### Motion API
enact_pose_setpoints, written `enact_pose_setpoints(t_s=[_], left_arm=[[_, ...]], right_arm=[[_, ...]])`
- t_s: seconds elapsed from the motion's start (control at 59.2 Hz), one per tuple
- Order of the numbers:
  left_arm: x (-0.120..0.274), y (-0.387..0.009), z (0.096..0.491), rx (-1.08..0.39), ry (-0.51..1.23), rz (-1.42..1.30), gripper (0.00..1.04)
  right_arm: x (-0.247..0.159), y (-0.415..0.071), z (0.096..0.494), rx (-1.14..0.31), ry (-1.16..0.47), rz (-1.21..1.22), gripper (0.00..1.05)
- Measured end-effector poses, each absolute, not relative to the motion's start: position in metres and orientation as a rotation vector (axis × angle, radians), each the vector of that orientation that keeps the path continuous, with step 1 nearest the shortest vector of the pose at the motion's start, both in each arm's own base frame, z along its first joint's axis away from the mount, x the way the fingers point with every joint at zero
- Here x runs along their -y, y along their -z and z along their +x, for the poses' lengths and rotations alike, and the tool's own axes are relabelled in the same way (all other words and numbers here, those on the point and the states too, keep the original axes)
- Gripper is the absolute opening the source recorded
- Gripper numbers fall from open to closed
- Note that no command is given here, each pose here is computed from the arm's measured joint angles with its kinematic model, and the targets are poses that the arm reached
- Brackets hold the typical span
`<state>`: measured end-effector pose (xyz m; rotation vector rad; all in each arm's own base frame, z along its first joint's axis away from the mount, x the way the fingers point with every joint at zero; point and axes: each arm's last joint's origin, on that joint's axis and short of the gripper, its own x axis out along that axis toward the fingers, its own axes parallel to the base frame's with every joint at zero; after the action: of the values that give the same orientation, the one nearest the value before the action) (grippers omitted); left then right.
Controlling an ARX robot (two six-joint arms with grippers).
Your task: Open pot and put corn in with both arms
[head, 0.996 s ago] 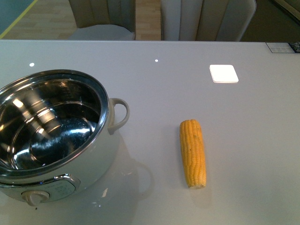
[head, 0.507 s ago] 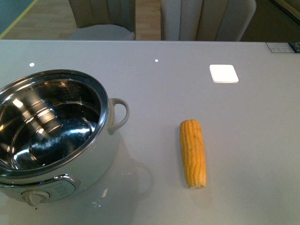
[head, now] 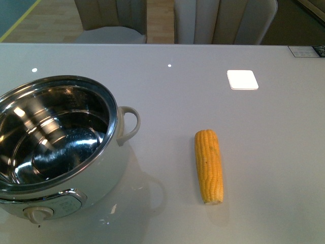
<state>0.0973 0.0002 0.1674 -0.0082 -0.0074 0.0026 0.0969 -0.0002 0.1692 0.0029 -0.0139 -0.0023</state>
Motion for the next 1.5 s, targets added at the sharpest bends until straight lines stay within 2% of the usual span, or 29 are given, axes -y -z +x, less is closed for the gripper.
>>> enact_pose_setpoints(t_s=[0.203,0.338,0.523,0.574,0.591,0.642,0.709,0.895,1.165,1.503], left_arm=[[0.000,-0.167,0.097,0.007,-0.003,-0.008,0.75],[0.000,-0.167,0.097,0.007,-0.003,-0.008,0.99],[0.000,-0.167,0.097,0.007,-0.003,-0.006,0.98],[0.000,-0.167,0.097,0.007,-0.003,-0.006,0.98],[0.000,-0.167,0.097,0.007,-0.003,-0.006,0.98],[0.000,-0.167,0.097,0.008,-0.002,-0.006,0.98],[0.000,-0.167,0.097,0.008,-0.003,-0.006,0.98],[0.000,-0.167,0.097,0.008,-0.003,-0.006,0.98],[0.000,-0.167,0.097,0.007,-0.003,-0.006,0.98],[0.000,-0.167,0.097,0.007,-0.003,-0.006,0.98]], right_arm=[[0.000,-0.169,0.097,0.014,0.002,0.003,0.96],[0.000,-0.169,0.097,0.014,0.002,0.003,0.96],[0.000,-0.169,0.097,0.010,0.001,0.007,0.96],[-0.001,-0.168,0.097,-0.165,-0.015,0.068,0.96],[-0.002,-0.169,0.099,-0.360,0.000,0.146,0.96],[-0.004,-0.166,0.101,-0.557,0.024,0.206,0.96],[-0.008,-0.159,0.105,-0.669,0.037,0.241,0.96],[-0.024,-0.156,0.135,-0.691,-0.019,0.226,0.96],[-0.062,-0.134,0.206,-0.718,-0.094,0.170,0.96],[-0.101,-0.070,0.266,-0.862,-0.090,0.082,0.96]])
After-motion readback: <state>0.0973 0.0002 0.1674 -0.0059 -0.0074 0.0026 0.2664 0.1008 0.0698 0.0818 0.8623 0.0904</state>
